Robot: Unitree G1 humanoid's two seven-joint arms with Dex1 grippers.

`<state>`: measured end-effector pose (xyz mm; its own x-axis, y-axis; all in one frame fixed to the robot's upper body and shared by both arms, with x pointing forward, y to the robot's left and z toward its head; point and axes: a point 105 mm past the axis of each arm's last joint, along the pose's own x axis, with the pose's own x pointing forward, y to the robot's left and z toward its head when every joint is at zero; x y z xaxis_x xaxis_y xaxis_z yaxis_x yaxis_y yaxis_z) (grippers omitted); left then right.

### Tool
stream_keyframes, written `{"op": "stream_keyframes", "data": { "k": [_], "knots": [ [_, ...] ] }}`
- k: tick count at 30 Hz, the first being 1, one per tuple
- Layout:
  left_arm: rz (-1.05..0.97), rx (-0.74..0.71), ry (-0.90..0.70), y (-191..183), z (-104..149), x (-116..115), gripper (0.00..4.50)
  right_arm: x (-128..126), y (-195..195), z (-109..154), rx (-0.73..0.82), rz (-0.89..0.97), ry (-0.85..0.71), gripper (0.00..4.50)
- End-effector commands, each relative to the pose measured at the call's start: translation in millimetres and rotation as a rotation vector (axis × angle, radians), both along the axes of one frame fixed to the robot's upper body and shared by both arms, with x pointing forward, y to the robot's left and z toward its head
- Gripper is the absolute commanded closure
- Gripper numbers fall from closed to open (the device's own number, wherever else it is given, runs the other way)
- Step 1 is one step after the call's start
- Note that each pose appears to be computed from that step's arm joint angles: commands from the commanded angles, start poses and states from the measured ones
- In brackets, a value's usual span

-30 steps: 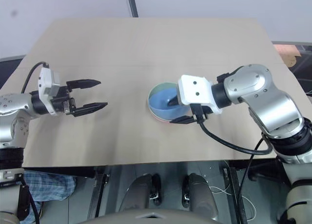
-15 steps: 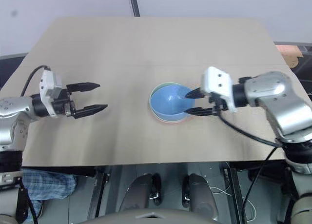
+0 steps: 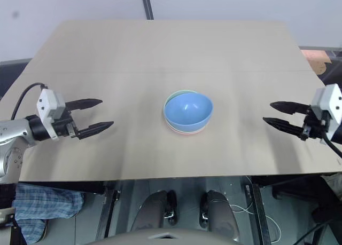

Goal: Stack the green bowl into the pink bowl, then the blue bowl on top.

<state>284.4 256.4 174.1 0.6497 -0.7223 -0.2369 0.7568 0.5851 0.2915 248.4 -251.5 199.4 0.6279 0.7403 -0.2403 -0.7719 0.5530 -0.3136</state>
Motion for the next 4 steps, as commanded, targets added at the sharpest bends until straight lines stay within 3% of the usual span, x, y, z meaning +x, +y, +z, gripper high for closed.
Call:
{"op": "stream_keyframes", "data": {
  "k": [1,4],
  "knots": [
    [0.008,0.023,-0.076,1.0,20.7,-5.5,0.0,-10.5,0.2,14.9,-0.011,0.002,-0.083,2.11],
    [0.01,0.021,-0.08,0.2,20.5,-7.0,0.0,-12.0,-1.9,10.9,-0.02,-0.019,-0.087,2.11]
  ]
}}
